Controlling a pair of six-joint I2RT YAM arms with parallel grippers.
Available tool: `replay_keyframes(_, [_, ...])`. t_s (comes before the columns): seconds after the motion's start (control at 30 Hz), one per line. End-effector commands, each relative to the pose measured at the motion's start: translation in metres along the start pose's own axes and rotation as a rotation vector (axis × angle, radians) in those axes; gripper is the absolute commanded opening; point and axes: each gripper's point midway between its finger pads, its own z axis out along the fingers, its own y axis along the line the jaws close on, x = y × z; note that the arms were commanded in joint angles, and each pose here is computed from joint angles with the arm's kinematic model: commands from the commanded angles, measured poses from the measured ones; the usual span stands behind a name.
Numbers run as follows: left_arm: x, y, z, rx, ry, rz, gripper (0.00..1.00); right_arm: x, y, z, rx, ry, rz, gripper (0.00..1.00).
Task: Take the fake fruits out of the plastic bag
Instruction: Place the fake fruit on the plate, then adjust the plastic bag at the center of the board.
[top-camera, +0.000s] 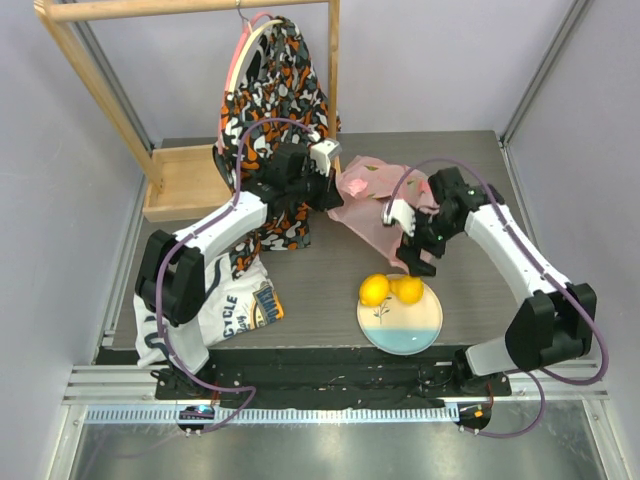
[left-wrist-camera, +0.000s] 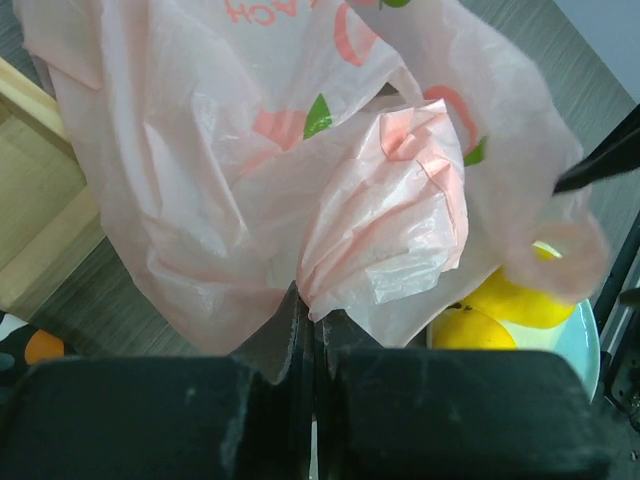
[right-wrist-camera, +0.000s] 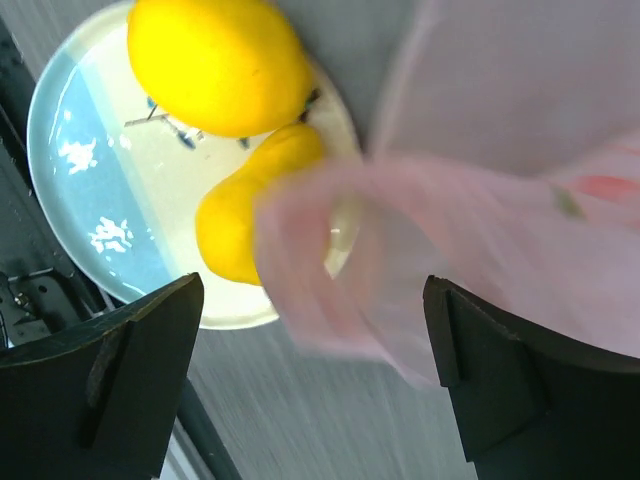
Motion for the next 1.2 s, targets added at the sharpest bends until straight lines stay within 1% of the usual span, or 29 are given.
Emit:
replay_keyframes(0.0, [-0.030,-0.019,-0.005,0.077,-0.067,0.014,0.00,-0.044,-0.006,-0.071,0.112,-0.092,-0.008,1.00])
replay_keyframes(0.03, [-0.033,-0.022,-0.005,0.089,-0.072,0.002,0.00,-0.057,-0.008,-0.085,0.127,-0.121,-0.017,1.00])
replay_keyframes(0.1, [-0.037,-0.028,-0.006,0.112,-0.082,-0.005,0.00,-0.056,-0.009,-0.091,0.111,-0.100,0.011,1.00])
replay_keyframes(0.17, [-0.042,-0.033,-0.008,0.118,-0.101,-0.010,0.00,-0.055,-0.021,-0.101,0.166,-0.111,0.053,1.00])
replay_keyframes(0.2, [-0.043,-0.033,-0.009,0.118,-0.102,-0.016,0.00,-0.056,-0.039,-0.108,0.232,-0.142,0.083,0.99])
replay_keyframes(0.23, [-0.045,-0.035,-0.010,0.119,-0.107,-0.020,0.00,-0.058,-0.045,-0.111,0.259,-0.169,0.143,0.98])
replay_keyframes(0.27, [-0.048,-0.035,-0.011,0.118,-0.115,-0.029,0.00,-0.066,-0.048,-0.113,0.260,-0.217,0.153,0.96])
replay_keyframes(0.33, [-0.050,-0.035,-0.012,0.110,-0.123,-0.047,0.00,-0.084,-0.055,-0.110,0.255,-0.302,0.175,0.86])
replay_keyframes(0.37, [-0.055,-0.036,-0.012,0.111,-0.132,-0.071,0.00,-0.100,-0.068,-0.111,0.280,-0.385,0.237,0.81])
replay_keyframes(0.4, [-0.057,-0.037,-0.012,0.114,-0.138,-0.082,0.00,-0.105,-0.074,-0.105,0.277,-0.413,0.288,0.70])
replay_keyframes(0.43, [-0.062,-0.038,-0.012,0.118,-0.151,-0.091,0.00,-0.108,-0.077,-0.095,0.269,-0.424,0.323,0.63])
replay_keyframes(0.47, [-0.066,-0.040,-0.012,0.122,-0.159,-0.121,0.00,-0.120,-0.088,-0.095,0.286,-0.476,0.363,0.53])
replay_keyframes(0.53, [-0.074,-0.043,-0.013,0.133,-0.180,-0.136,0.00,-0.131,-0.096,-0.081,0.249,-0.504,0.377,0.48])
replay_keyframes(0.57, [-0.077,-0.045,-0.013,0.141,-0.187,-0.142,0.00,-0.140,-0.099,-0.080,0.241,-0.528,0.374,0.42])
replay_keyframes(0.67, [-0.086,-0.050,-0.015,0.158,-0.210,-0.164,0.00,-0.153,-0.105,-0.060,0.181,-0.518,0.374,0.35])
replay_keyframes(0.73, [-0.090,-0.051,-0.016,0.164,-0.220,-0.167,0.00,-0.151,-0.117,-0.043,0.180,-0.492,0.433,0.33])
replay_keyframes(0.77, [-0.092,-0.052,-0.017,0.167,-0.224,-0.168,0.00,-0.154,-0.126,-0.041,0.204,-0.505,0.441,0.29])
replay_keyframes(0.8, [-0.093,-0.053,-0.019,0.169,-0.227,-0.164,0.00,-0.151,-0.132,-0.036,0.221,-0.505,0.509,0.28])
replay_keyframes(0.83, [-0.091,-0.054,-0.019,0.170,-0.223,-0.165,0.00,-0.146,-0.153,-0.030,0.301,-0.496,0.549,0.27])
replay_keyframes(0.9, [-0.089,-0.056,-0.022,0.176,-0.216,-0.156,0.00,-0.137,-0.176,-0.027,0.394,-0.486,0.661,0.25])
replay_keyframes(0.93, [-0.085,-0.055,-0.023,0.175,-0.209,-0.156,0.00,-0.136,-0.185,-0.021,0.417,-0.486,0.683,0.25])
replay_keyframes(1.0, [-0.080,-0.056,-0.027,0.172,-0.195,-0.136,0.00,-0.130,-0.199,-0.021,0.474,-0.468,0.706,0.23])
replay_keyframes(1.03, [-0.075,-0.056,-0.028,0.170,-0.184,-0.132,0.00,-0.119,-0.209,-0.023,0.540,-0.436,0.722,0.23])
replay_keyframes(1.1, [-0.067,-0.056,-0.031,0.167,-0.161,-0.116,0.00,-0.103,-0.220,-0.025,0.596,-0.391,0.722,0.23])
replay_keyframes(1.17, [-0.060,-0.056,-0.036,0.163,-0.146,-0.068,0.00,-0.077,-0.229,-0.030,0.658,-0.319,0.711,0.24])
